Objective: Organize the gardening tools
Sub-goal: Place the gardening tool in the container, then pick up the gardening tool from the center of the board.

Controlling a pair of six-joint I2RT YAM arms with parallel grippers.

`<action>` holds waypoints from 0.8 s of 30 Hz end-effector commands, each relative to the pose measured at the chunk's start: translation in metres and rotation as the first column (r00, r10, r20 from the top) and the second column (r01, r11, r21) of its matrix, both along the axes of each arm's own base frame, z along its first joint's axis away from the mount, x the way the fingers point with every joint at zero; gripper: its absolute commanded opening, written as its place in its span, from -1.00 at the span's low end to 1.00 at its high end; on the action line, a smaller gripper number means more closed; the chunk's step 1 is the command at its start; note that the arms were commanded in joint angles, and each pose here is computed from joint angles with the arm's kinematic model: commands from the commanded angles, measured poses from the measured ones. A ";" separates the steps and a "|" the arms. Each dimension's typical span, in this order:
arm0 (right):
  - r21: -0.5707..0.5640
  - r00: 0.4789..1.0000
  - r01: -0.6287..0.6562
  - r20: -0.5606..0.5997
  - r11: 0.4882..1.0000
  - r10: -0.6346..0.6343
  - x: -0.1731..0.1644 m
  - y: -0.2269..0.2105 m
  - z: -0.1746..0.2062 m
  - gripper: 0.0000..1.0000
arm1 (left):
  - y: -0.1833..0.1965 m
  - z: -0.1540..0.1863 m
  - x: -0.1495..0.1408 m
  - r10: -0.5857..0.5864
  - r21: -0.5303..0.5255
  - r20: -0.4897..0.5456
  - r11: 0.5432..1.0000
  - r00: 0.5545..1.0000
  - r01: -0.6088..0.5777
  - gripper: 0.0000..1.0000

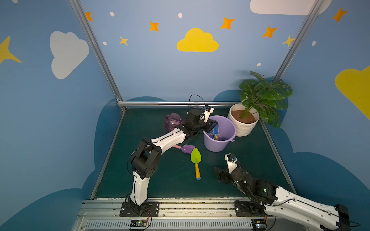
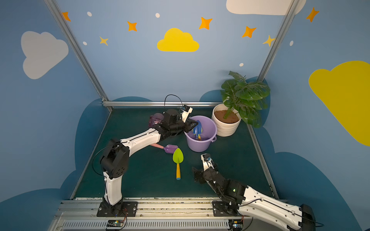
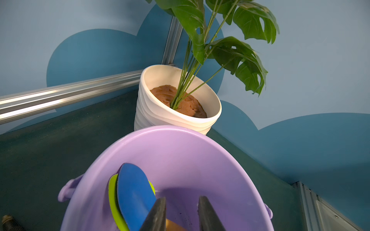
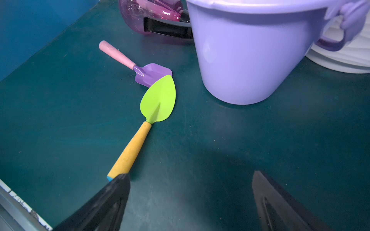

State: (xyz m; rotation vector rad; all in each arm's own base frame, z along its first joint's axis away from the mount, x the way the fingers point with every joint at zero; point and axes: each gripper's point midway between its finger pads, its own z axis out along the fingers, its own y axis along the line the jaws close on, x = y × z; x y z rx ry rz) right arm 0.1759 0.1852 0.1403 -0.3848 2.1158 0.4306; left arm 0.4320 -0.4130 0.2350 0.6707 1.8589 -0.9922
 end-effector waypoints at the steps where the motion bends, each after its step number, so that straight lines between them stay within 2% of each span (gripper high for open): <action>1: 0.021 0.999 -0.010 -0.041 1.000 0.011 -0.001 0.011 0.004 0.92 | 0.011 0.042 -0.012 -0.001 -0.041 0.050 0.999 0.999 0.003 -0.32; 12: -0.027 0.972 -0.068 -0.225 0.997 0.061 -0.007 0.052 -0.027 0.90 | 0.070 0.073 -0.039 0.116 -0.041 0.084 0.993 0.990 -0.113 -0.26; 20: -0.111 0.937 -0.121 -0.341 0.986 0.077 -0.008 0.083 -0.055 0.73 | 0.109 0.077 -0.052 0.202 -0.039 0.101 0.979 0.974 -0.199 -0.24; 24: -0.103 0.918 -0.152 -0.384 0.983 0.102 -0.010 0.099 -0.071 0.62 | 0.125 0.073 -0.055 0.236 -0.051 0.089 0.971 0.968 -0.232 -0.22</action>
